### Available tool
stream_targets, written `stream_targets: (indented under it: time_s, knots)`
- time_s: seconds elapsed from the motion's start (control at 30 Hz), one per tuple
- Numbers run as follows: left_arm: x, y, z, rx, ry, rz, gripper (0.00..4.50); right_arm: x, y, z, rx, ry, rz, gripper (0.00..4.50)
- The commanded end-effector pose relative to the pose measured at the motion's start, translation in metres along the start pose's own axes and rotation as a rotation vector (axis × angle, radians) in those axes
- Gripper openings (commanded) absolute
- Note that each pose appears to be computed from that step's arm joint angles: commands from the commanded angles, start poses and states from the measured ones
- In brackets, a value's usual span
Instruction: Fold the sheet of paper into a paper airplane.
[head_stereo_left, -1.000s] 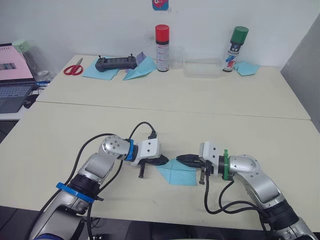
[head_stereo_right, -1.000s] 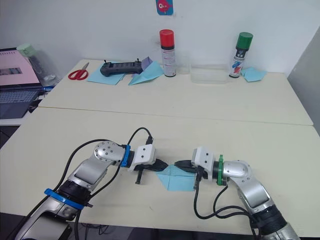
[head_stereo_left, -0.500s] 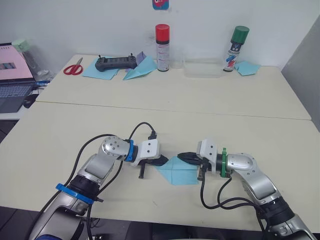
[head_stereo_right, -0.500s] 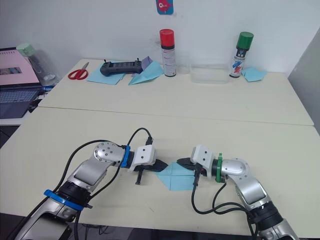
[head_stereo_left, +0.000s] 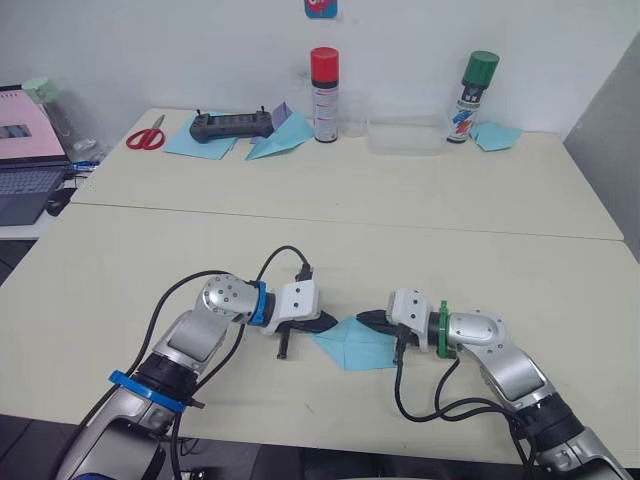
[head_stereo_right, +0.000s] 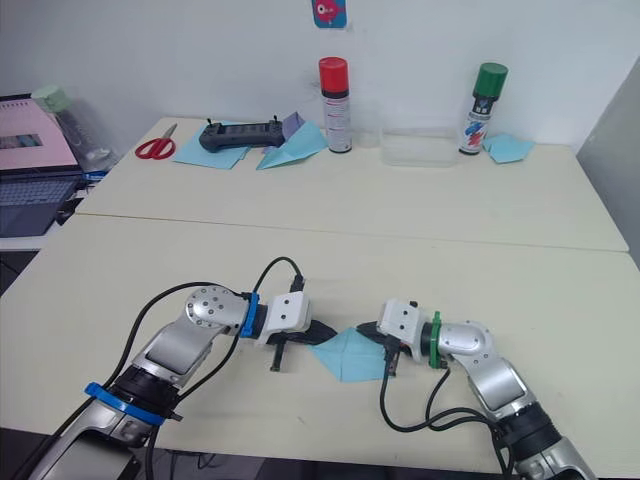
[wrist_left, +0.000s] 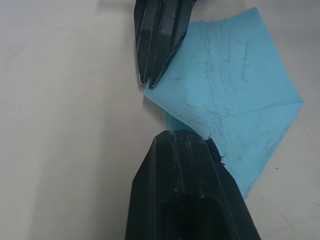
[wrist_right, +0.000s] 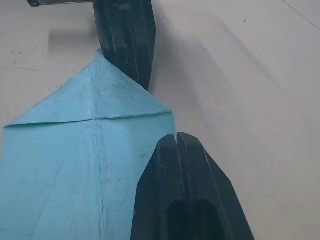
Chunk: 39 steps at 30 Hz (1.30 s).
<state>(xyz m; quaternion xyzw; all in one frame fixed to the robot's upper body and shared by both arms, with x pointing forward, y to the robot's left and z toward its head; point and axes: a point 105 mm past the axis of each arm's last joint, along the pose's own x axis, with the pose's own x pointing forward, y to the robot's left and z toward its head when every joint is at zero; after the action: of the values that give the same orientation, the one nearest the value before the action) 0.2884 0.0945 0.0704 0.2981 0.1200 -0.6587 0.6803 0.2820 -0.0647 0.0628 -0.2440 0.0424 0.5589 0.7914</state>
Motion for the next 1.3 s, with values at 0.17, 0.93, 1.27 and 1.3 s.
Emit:
stream_targets:
  time_s: [0.17, 0.93, 1.27, 1.3]
  knots:
    - [-0.024, 0.024, 0.003, -0.078, -0.020, 0.142, 0.00, 0.002, 0.003, -0.019, 0.003, 0.079, -0.022, 0.01]
    - [0.002, -0.030, -0.029, -0.105, 0.075, -0.025, 0.00, -0.004, -0.004, 0.002, 0.031, -0.024, -0.067, 0.01]
    - [-0.007, -0.040, -0.052, -0.213, 0.106, 0.016, 0.00, -0.027, -0.030, 0.076, 0.155, -0.300, -0.098, 3.03]
    - [-0.007, -0.040, -0.053, -0.221, 0.103, 0.018, 0.00, -0.025, -0.025, 0.077, 0.153, -0.296, -0.064, 3.03]
